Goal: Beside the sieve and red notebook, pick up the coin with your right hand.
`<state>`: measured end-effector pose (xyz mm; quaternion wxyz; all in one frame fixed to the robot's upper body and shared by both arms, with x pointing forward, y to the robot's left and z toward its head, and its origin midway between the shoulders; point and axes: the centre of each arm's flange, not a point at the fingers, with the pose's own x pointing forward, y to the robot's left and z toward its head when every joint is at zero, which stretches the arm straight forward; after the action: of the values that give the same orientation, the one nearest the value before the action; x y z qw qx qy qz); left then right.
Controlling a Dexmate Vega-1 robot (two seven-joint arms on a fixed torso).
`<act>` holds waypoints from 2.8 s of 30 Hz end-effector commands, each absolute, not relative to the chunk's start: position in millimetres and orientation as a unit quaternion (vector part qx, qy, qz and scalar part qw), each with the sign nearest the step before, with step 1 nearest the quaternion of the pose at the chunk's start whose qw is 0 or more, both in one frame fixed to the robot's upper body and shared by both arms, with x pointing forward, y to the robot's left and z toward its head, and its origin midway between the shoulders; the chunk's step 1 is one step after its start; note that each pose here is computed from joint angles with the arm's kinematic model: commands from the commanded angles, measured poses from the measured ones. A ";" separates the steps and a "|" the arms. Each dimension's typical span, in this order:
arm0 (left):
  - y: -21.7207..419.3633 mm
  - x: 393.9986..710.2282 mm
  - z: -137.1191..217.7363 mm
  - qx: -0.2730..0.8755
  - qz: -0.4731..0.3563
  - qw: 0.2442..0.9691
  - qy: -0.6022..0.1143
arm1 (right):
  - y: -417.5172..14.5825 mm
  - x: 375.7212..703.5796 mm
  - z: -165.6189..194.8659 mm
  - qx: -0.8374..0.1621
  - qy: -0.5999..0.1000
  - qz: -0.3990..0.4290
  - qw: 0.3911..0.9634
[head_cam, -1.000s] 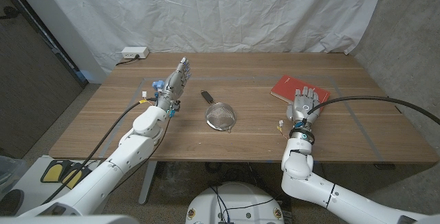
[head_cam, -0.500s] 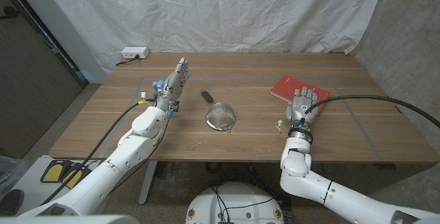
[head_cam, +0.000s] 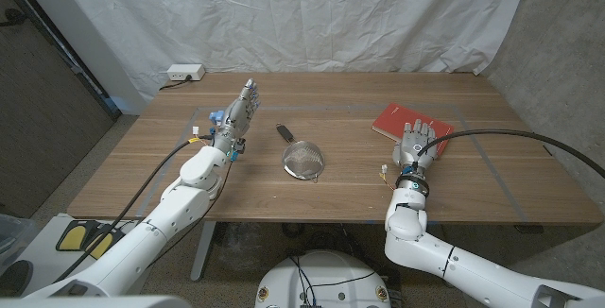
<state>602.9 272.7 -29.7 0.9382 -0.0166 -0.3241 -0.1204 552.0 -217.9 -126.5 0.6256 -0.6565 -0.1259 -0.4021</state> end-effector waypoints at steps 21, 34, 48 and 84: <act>269.5 604.1 -28.8 -0.020 -0.118 0.937 -0.328 | -230.5 565.1 -128.9 -0.659 -0.112 -0.407 0.623; 268.4 606.5 -29.0 -0.022 -0.122 0.937 -0.328 | -235.4 569.1 -131.4 -0.656 -0.107 -0.404 0.628; 266.7 608.3 -29.2 -0.020 -0.124 0.938 -0.323 | -237.7 570.7 -131.6 -0.657 -0.102 -0.403 0.629; 265.0 616.3 -18.7 -0.012 -0.130 0.939 -0.319 | -241.5 572.9 -129.0 -0.655 -0.101 -0.401 0.632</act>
<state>614.2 268.6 -25.3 0.9397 -0.0165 -0.3175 -0.1258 572.1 -240.0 -129.7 0.6303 -0.6557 -0.1001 -0.4034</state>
